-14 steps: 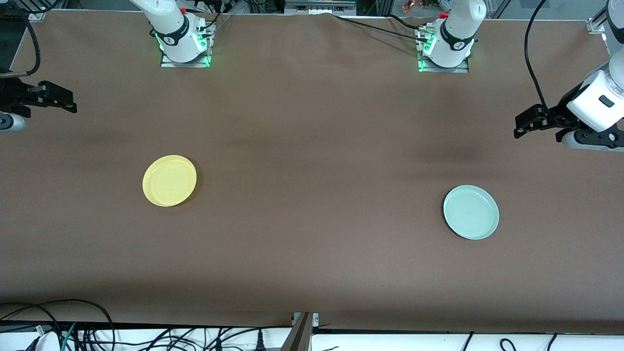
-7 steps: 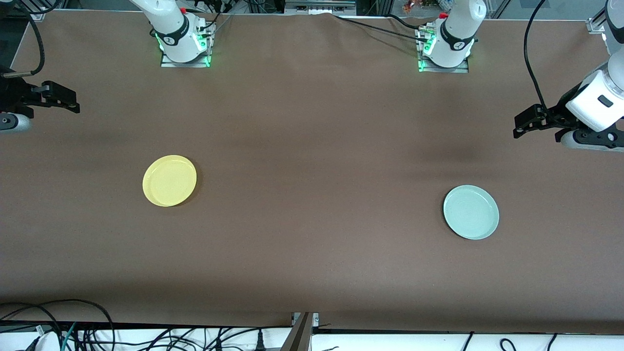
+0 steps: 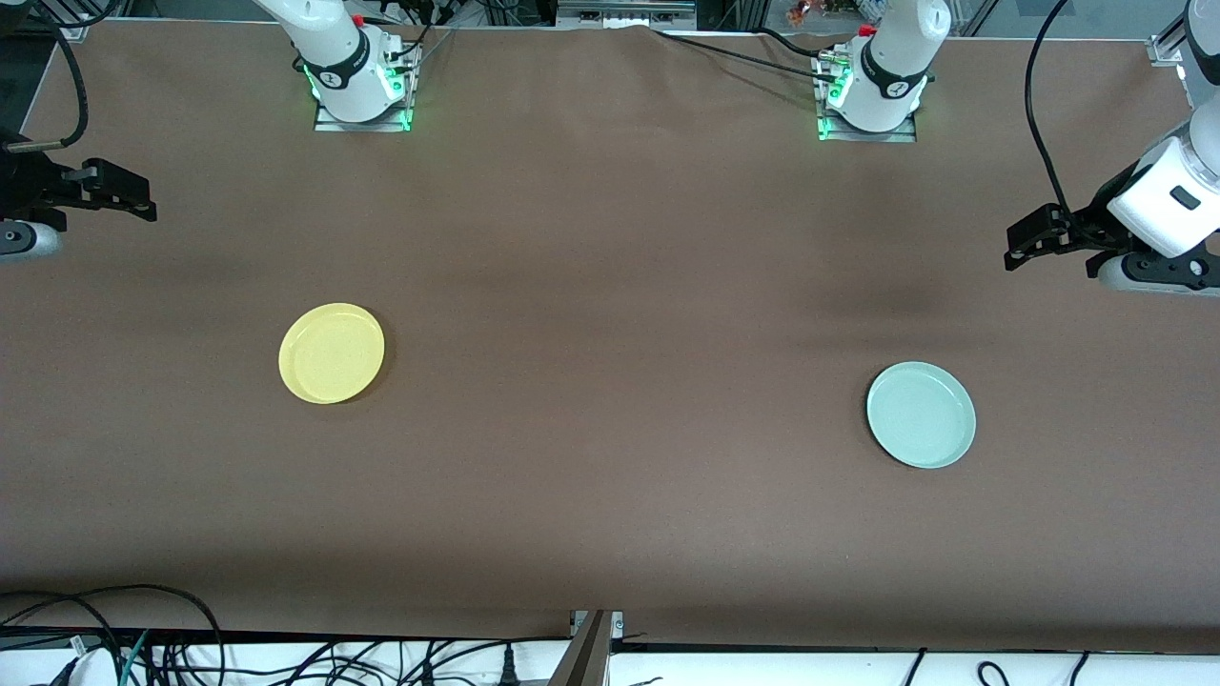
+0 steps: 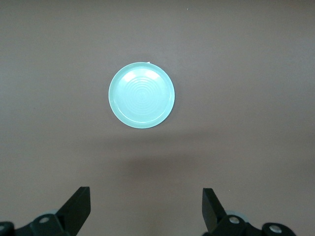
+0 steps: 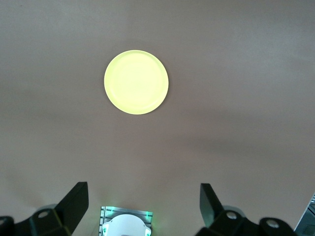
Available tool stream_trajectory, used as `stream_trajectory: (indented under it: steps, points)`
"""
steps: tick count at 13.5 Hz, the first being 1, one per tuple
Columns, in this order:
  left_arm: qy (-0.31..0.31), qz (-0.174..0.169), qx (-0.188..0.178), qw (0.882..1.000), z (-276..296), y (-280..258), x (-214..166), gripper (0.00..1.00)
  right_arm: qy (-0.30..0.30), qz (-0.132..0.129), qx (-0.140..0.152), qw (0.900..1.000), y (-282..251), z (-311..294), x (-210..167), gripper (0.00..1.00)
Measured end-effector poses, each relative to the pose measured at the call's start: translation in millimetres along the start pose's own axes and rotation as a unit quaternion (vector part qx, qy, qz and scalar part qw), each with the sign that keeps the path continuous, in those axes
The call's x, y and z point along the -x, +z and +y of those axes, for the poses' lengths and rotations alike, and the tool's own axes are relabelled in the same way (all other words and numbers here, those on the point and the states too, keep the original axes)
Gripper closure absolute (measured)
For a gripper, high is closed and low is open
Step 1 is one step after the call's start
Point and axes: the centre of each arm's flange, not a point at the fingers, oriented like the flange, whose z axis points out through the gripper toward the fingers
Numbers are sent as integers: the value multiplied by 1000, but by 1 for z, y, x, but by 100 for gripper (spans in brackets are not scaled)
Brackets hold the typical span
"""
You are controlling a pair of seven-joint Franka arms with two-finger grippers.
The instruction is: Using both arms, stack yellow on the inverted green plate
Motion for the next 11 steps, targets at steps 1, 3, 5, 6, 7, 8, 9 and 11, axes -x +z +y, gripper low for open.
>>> stream_trajectory:
  steps: [1, 3, 5, 6, 7, 8, 9, 11]
  points:
    - [0, 0, 0, 1000, 0, 0, 0, 0, 0, 0, 0, 1000, 0, 0, 0, 0]
    - [-2, 0, 0, 1000, -2, 0, 0, 0, 0, 0, 0, 1000, 0, 0, 0, 0]
    - [-4, 0, 0, 1000, -4, 0, 0, 0, 0, 0, 0, 1000, 0, 0, 0, 0]
    - [-4, 0, 0, 1000, -4, 0, 0, 0, 0, 0, 0, 1000, 0, 0, 0, 0]
    - [-4, 0, 0, 1000, -4, 0, 0, 0, 0, 0, 0, 1000, 0, 0, 0, 0]
    - [-3, 0, 0, 1000, -3, 0, 0, 0, 0, 0, 0, 1000, 0, 0, 0, 0]
    - [-3, 0, 0, 1000, -3, 0, 0, 0, 0, 0, 0, 1000, 0, 0, 0, 0]
    - [-2, 0, 0, 1000, -2, 0, 0, 0, 0, 0, 0, 1000, 0, 0, 0, 0]
